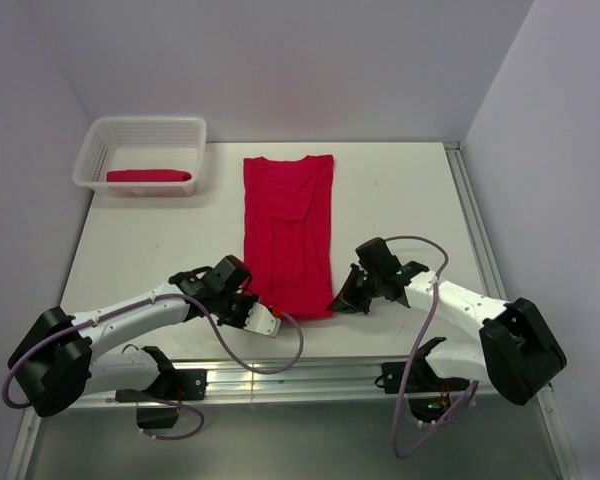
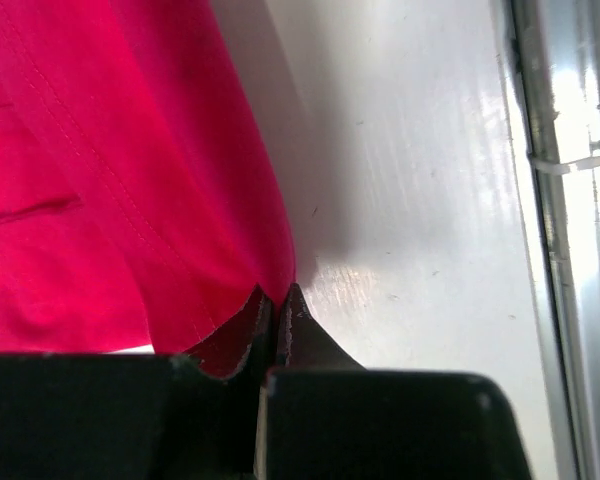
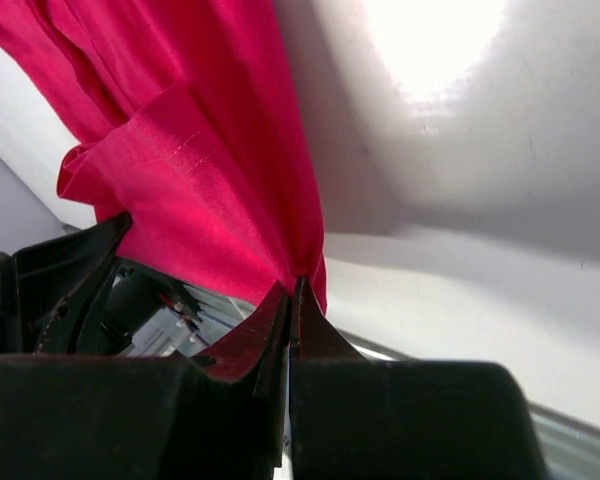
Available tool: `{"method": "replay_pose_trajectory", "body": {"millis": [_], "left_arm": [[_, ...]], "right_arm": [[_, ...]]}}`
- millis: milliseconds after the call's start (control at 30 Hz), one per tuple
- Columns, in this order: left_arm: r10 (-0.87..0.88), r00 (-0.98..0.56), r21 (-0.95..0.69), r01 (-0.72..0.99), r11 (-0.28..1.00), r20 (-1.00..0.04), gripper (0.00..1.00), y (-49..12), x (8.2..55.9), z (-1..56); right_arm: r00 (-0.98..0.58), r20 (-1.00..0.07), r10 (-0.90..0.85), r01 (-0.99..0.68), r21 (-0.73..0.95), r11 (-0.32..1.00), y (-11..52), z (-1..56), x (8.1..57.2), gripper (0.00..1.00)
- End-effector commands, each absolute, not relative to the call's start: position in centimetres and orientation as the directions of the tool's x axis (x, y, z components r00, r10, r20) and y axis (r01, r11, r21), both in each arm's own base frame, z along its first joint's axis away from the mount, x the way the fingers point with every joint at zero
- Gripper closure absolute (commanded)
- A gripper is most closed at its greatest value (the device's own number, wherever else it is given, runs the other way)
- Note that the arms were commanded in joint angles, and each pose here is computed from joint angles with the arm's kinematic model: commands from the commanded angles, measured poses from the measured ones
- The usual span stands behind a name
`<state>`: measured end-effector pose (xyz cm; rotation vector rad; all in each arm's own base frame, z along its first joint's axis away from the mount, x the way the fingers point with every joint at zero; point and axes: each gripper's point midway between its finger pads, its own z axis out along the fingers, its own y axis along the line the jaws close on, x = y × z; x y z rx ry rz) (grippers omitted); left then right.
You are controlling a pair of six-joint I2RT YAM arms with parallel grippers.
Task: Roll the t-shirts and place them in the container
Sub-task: Roll the tshirt
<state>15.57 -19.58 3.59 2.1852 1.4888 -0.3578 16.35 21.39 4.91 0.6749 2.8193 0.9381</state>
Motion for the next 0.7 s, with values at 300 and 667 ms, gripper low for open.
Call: {"method": "replay_pose_trajectory", "body": {"millis": [300,667], "left_arm": [[0.780,0.372,0.161,0.927,-0.338,-0.503,1.00,-19.8,15.7,5.9],[0.760,0.372,0.094,0.919,-0.384,-0.533,1.00,-19.0,17.9,7.5]], "right_arm": [[-0.862,0.236,0.448,0.501,0.531,0.684,23.5,7.8,16.5,1.00],[-0.742,0.380,0.552,0.668,0.484,0.565,22.9,8.1,17.5,1.00]]}}
